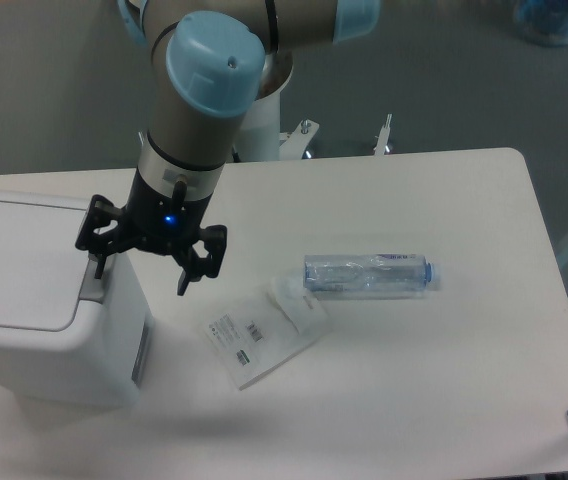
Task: Open the trash can
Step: 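Press the gripper against the lid edge to flip it open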
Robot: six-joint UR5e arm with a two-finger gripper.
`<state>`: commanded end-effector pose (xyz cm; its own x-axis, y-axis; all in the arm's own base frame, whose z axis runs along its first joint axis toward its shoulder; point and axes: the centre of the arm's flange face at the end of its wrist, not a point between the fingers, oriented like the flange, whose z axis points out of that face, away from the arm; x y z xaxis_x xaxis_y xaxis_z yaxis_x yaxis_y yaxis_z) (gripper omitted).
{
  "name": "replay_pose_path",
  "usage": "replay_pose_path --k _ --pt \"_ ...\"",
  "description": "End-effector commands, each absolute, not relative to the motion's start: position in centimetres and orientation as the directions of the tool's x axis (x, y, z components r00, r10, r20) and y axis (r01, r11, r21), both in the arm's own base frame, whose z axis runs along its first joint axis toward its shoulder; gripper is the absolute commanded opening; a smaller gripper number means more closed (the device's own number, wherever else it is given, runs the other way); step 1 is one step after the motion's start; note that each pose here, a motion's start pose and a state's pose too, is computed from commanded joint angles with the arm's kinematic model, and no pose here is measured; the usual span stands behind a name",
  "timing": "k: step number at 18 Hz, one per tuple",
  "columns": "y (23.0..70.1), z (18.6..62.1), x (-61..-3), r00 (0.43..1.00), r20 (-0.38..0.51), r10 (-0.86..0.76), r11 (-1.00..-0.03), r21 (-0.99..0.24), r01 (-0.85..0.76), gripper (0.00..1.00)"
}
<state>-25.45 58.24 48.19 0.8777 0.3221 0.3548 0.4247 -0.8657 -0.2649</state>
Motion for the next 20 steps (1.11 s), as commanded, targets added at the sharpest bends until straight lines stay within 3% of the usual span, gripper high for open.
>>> replay_pose_path --k 20 --pt "58.1 48.3 -25.5 0.880 0.350 0.322 -0.866 -0.266 0.423 1.00"
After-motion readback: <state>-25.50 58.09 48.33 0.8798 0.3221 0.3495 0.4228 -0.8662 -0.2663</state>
